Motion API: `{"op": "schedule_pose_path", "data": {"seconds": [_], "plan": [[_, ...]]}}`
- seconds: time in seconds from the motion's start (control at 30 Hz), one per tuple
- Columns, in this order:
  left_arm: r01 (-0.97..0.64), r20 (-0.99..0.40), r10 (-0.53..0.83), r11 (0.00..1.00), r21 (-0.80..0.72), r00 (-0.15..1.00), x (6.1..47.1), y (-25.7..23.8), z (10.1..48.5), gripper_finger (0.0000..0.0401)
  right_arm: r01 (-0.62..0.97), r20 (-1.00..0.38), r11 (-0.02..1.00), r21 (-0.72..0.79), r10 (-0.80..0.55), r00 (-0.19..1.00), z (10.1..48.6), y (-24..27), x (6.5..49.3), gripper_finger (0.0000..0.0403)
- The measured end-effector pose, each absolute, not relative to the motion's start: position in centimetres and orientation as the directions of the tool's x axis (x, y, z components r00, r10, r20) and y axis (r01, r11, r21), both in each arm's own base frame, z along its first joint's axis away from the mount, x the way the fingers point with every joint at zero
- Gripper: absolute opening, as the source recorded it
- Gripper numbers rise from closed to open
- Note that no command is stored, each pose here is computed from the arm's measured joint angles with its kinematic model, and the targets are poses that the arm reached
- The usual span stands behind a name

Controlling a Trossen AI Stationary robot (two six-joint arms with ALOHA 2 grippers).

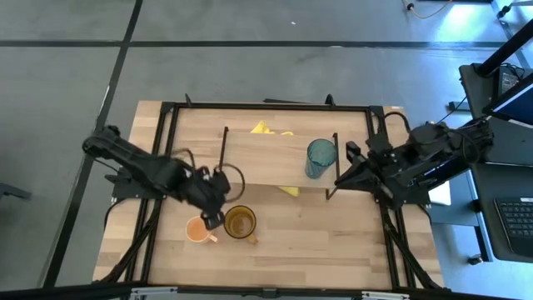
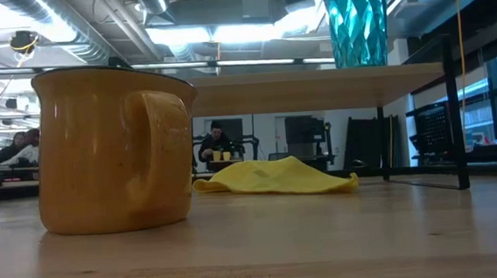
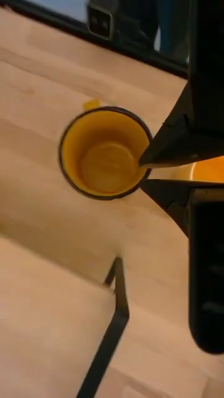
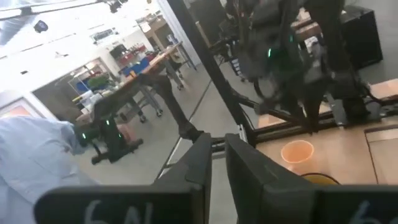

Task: Stack small to large cups/mugs on shelf
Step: Put the yellow mug on the shelf

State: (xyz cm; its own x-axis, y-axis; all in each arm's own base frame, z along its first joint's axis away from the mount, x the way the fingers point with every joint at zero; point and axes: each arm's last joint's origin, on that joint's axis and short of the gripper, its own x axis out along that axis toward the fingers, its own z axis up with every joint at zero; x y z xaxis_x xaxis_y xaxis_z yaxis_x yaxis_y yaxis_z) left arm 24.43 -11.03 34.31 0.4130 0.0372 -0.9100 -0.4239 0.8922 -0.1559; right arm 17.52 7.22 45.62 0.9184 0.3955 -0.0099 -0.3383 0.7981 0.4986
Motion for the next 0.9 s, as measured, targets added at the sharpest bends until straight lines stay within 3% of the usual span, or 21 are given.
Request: {"op": "schedule_pose_path", "data": {"seconds": [0.23, 0.4, 0.7, 0.9], "plan": [[-0.527, -0.957, 0.084, 0.846, -0.078, 0.277, 25.8, -12.5, 31.4, 0.0044, -0.397, 0.091, 0.827, 0.399, 0.395, 0.914, 46.7, 7.0, 16.9, 0.0053], [-0.612, -0.975, 0.018, 0.781, -0.124, 0.22, 26.5, -12.7, 30.6, 0.008, -0.388, 0.105, 0.843, 0.373, 0.377, 0.92, 47.0, 6.4, 16.3, 0.0092], [-0.8, -0.947, 0.102, 0.568, -0.196, 0.305, 27.2, -12.6, 30.6, 0.0143, -0.372, 0.133, 0.842, 0.392, 0.348, 0.928, 47.5, 5.6, 14.9, 0.0165], [-0.821, -0.972, 0.092, 0.556, -0.132, 0.218, 28.3, -13.4, 27.0, 0.0156, -0.371, 0.165, 0.851, 0.371, 0.333, 0.928, 48.0, 5.0, 13.4, 0.0167]]}}
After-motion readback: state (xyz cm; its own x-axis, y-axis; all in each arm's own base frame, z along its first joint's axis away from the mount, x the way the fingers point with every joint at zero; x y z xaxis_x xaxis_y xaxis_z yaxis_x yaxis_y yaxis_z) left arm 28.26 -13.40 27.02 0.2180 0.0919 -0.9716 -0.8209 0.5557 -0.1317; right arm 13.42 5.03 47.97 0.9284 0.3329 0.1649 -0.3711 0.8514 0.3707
